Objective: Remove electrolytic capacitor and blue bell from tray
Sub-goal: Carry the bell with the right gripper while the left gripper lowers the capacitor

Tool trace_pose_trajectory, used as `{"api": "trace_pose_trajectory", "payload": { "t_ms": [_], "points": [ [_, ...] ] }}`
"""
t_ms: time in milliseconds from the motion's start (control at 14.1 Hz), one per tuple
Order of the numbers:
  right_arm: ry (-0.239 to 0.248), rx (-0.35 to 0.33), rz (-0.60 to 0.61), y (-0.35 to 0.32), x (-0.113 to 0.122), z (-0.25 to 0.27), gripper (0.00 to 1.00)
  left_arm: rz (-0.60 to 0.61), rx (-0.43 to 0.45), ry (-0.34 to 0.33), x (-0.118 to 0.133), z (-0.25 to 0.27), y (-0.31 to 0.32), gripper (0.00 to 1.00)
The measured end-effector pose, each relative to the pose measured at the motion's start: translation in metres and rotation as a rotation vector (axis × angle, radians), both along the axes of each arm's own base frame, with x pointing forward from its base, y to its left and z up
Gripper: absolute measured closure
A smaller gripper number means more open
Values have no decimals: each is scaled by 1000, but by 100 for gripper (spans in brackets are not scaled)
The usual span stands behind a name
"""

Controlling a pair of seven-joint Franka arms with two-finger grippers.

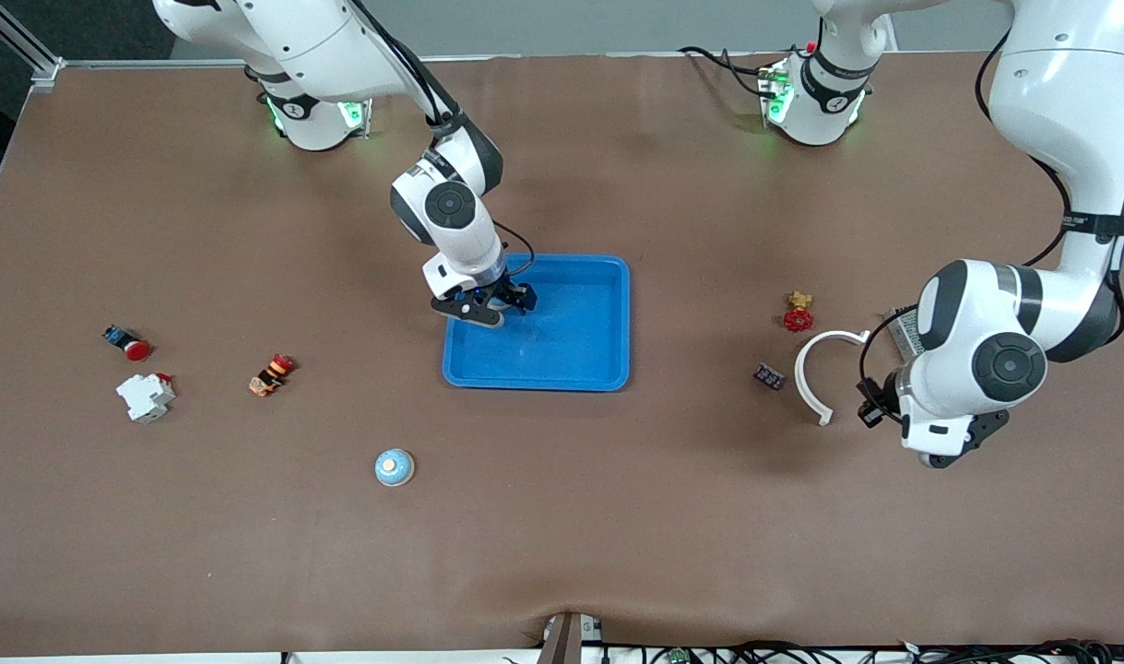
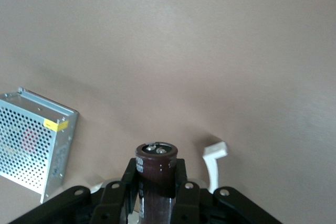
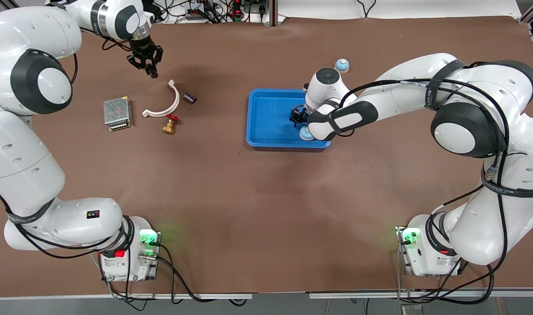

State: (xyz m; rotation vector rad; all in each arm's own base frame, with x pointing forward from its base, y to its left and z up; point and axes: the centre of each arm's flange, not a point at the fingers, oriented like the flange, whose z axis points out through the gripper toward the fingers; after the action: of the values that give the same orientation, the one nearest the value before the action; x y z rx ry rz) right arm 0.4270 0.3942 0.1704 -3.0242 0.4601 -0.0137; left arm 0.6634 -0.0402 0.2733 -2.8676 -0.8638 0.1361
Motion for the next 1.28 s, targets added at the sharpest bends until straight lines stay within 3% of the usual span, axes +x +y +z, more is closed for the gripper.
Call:
{"api": "trace_pose_trajectory", "payload": {
  "t_ms": [355, 568, 710, 781, 923, 1065, 1277],
  "points": [
    [6, -5, 10, 10, -15, -1, 0, -52, 51, 12, -3, -43, 30, 69],
    [9, -8, 11, 8, -18, -1, 0, -78, 38, 18, -6, -62, 42, 69],
    [10, -11, 10, 7, -18, -2, 4, -91, 32, 28, -8, -67, 51, 69],
    [12, -13, 9, 6, -18, -2, 14, -92, 31, 31, -9, -68, 54, 69],
    [10, -12, 9, 7, -18, 0, 19, -98, 29, 35, -10, -69, 55, 69],
    [8, -11, 8, 7, -17, 3, 31, -104, 25, 30, -11, -72, 54, 69],
    [2, -6, 2, 7, -16, 8, 32, -123, 30, 31, -16, -79, 54, 69]
  ]
}}
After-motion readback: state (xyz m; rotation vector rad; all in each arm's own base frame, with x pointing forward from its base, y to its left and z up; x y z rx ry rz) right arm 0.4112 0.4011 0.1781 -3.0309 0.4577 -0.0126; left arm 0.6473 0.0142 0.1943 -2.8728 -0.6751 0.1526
